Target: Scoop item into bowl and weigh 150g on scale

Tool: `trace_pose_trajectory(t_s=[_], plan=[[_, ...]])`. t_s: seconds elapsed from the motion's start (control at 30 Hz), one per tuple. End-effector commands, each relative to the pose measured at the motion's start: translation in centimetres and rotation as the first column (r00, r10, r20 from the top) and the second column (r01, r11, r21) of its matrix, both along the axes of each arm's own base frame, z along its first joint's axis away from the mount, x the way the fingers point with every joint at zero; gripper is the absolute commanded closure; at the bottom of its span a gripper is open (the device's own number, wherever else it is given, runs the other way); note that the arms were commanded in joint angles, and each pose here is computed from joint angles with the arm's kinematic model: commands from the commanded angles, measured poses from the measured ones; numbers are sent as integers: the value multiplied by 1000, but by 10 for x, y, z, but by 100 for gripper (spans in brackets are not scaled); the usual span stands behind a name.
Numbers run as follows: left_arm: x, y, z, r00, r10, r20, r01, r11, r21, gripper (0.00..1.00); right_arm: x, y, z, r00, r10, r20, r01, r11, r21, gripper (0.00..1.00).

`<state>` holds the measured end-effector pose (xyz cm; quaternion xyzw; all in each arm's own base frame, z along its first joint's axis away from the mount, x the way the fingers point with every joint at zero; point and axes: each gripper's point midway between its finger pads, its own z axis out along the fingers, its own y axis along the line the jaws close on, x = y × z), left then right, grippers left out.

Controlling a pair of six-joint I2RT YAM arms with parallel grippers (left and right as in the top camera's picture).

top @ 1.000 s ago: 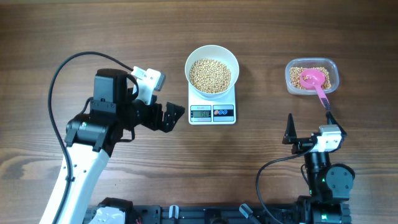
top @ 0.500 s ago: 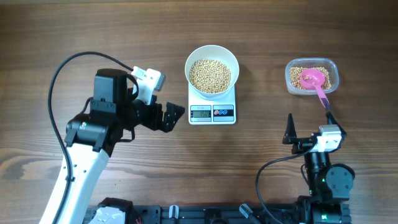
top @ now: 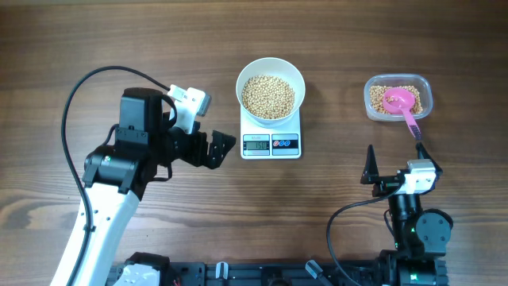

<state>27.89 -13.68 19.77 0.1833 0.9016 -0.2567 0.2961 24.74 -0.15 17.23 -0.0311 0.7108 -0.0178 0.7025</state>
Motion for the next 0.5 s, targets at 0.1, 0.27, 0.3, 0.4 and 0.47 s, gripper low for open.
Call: trace_pose_trajectory(t_s=[0.1, 0.27, 0.3, 0.4, 0.47], plan=[[-1, 0, -1, 1000, 2, -15, -2, 1000, -13, 0, -1, -2, 3, 1000, -13, 14, 13, 1000, -9, 0], [-2, 0, -2, 1000, 2, -21, -2, 1000, -12, 0, -1, -2, 3, 1000, -13, 14, 13, 1000, -9, 0], [-2, 0, -2, 1000, 2, -21, -2, 1000, -12, 0, -1, -2, 3, 1000, -13, 14, 13, 1000, -9, 0], [-2, 0, -1, 1000, 2, -17, -2, 1000, -13, 0, -1, -2, 3, 1000, -13, 14, 13, 1000, -9, 0], [-4, 0, 2, 1000, 2, -8, -2, 1000, -14, 0, -1, -2, 3, 1000, -13, 14, 13, 1000, -9, 0]])
